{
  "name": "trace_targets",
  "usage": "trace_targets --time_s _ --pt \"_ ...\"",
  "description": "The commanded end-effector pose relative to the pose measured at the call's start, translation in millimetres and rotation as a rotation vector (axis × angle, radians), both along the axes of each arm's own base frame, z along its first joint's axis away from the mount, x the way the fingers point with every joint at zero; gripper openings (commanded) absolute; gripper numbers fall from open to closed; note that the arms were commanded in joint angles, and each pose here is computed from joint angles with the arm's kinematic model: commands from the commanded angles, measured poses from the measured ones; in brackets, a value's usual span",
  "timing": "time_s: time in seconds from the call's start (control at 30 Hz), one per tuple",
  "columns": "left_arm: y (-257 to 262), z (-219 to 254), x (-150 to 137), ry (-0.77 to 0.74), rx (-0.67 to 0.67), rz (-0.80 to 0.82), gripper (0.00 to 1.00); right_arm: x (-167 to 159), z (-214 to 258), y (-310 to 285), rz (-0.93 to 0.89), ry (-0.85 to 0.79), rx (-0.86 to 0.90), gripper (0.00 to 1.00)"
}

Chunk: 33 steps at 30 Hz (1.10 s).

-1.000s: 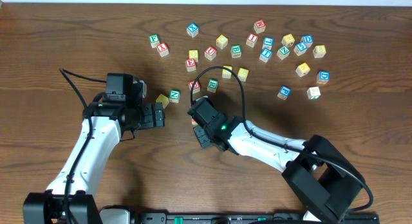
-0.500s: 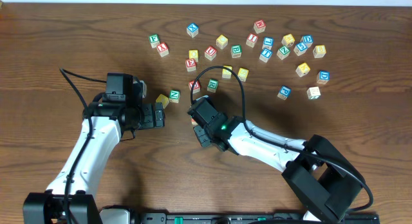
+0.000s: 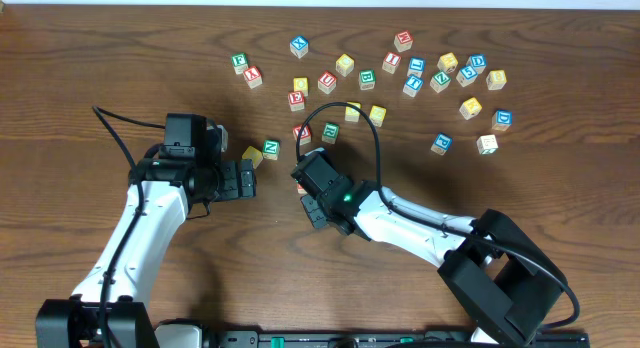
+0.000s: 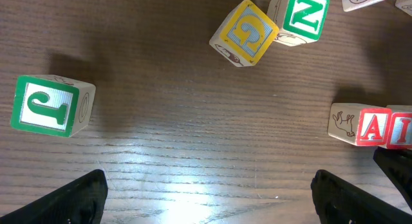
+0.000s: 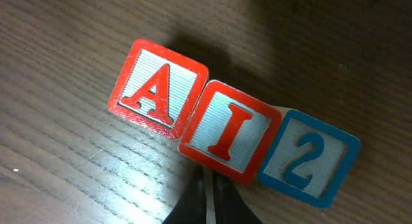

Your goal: Spell out AI2

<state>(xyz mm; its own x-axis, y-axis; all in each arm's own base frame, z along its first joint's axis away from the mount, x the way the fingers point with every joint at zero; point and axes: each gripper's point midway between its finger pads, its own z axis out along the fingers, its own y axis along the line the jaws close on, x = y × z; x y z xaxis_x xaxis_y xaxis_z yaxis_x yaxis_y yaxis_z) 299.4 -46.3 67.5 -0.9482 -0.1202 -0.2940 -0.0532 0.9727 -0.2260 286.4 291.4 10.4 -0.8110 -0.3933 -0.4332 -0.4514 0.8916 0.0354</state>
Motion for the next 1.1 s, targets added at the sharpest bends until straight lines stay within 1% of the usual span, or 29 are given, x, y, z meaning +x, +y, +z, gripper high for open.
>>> trace_targets --time_s 0.0,0.63,0.93,1.07 --pt "-1 -3 -3 0.010 -0.007 -0.009 0.99 1 -4 -4 -0.024 -0.005 -0.016 0.01" --pt "-1 -3 -3 0.010 -0.007 -0.009 0.99 3 -4 -6 -0.034 -0.016 -0.025 0.01" --pt "-1 -3 -3 0.010 -0.007 -0.009 0.99 -9 -7 2 -0.002 0.047 0.013 0.01" --pt "-1 -3 -3 0.010 -0.007 -0.009 0.99 -13 -7 -1 -0.036 0.076 0.014 0.01"
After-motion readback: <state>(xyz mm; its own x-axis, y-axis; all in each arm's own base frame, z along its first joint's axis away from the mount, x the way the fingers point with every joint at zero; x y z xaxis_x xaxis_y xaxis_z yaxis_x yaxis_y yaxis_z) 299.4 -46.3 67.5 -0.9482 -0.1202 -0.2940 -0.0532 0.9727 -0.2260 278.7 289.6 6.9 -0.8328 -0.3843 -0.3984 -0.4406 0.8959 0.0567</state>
